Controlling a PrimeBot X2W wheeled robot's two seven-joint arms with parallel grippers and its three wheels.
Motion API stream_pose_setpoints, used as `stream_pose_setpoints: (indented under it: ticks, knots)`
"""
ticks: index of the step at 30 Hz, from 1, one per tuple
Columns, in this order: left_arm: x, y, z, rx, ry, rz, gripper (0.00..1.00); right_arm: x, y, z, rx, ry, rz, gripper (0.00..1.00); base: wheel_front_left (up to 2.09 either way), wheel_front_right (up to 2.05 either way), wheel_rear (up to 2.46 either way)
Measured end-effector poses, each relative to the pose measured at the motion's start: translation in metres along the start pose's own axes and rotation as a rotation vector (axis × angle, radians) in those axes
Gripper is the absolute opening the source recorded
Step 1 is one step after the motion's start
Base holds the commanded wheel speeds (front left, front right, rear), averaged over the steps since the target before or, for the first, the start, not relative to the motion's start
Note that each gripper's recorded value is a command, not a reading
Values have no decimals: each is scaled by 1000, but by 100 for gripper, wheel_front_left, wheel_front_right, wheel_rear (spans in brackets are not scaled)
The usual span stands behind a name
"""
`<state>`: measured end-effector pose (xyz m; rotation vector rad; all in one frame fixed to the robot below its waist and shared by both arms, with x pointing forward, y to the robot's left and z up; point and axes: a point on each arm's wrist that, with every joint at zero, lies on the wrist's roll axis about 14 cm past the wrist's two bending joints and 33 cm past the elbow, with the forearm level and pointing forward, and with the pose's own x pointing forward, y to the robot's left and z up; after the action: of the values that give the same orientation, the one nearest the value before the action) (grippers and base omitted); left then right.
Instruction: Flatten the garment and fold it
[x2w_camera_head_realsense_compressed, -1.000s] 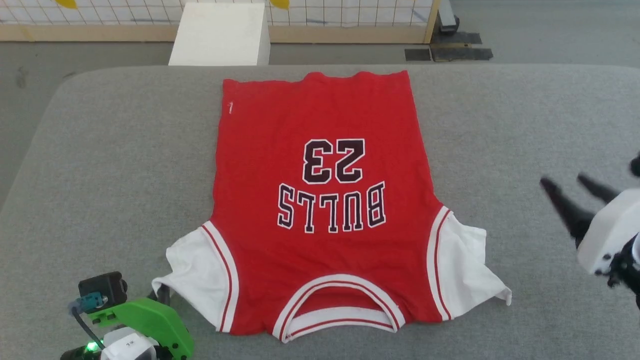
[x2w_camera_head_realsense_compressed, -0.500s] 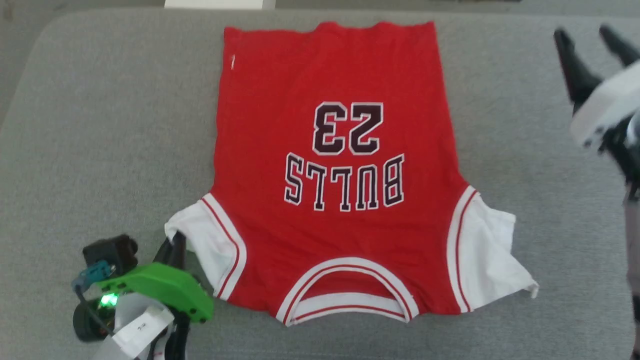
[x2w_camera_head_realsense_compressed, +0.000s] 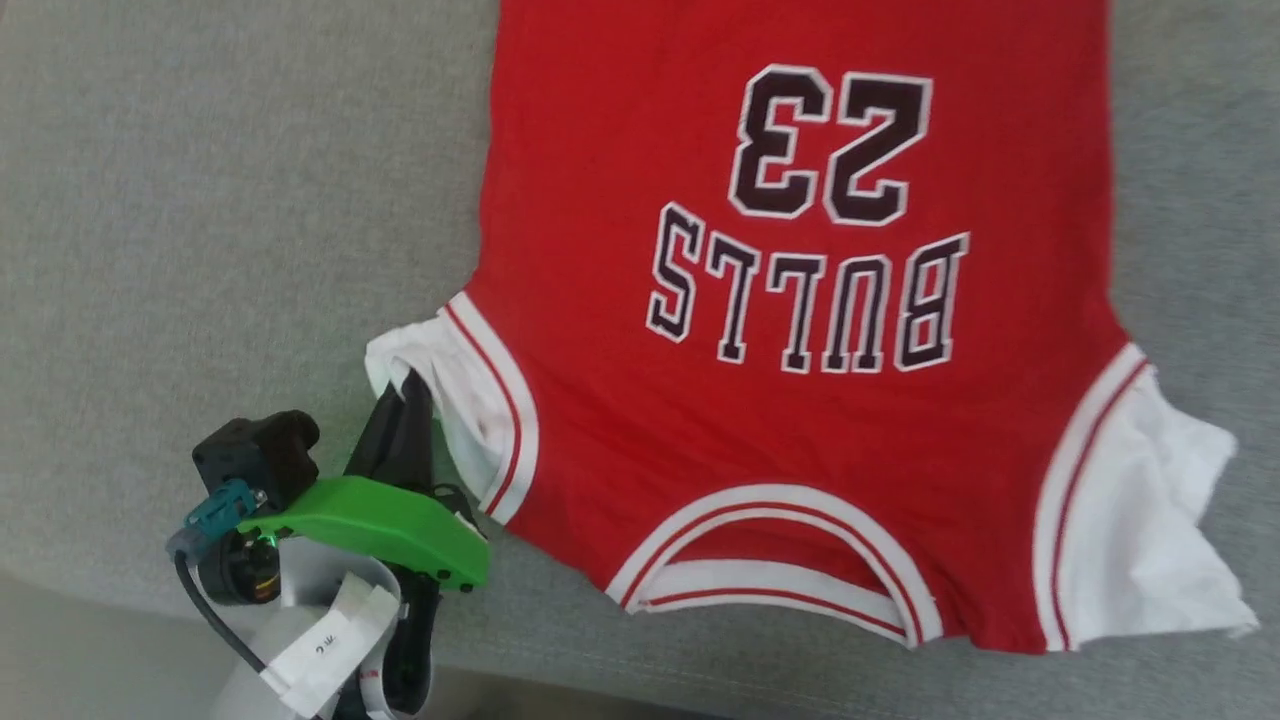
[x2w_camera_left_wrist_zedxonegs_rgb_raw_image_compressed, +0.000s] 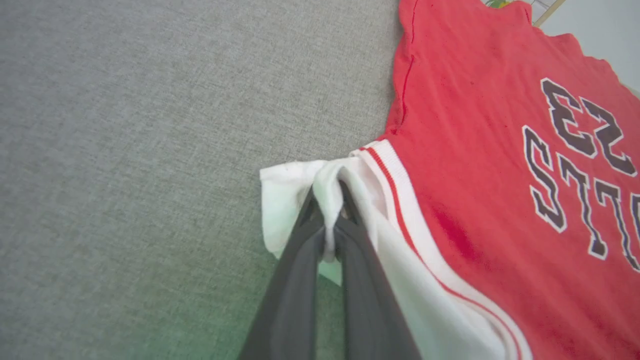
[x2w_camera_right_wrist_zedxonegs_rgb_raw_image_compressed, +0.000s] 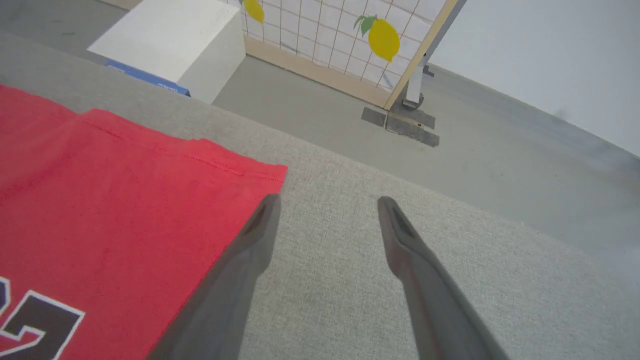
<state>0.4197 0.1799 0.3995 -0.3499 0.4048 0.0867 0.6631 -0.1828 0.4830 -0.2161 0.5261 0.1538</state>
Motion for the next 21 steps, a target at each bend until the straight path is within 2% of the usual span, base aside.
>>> stream_pose_setpoints:
  ticks: [8, 12, 14, 21]
  knots:
    - [7, 13, -7, 17, -2, 46, 0, 62, 27, -33, -68, 186, 41, 100, 0, 0, 0]
    - [9, 18, -11, 21, 5, 69, 0, 86, 48, -66, -109, 288, 78, 100, 0, 0, 0]
    - [10, 21, -11, 24, 2, 78, 0, 94, 59, -78, -129, 317, 100, 100, 0, 0, 0]
    - [11, 29, -14, 39, 11, 104, 0, 104, 70, -84, -156, 398, 140, 98, 0, 0, 0]
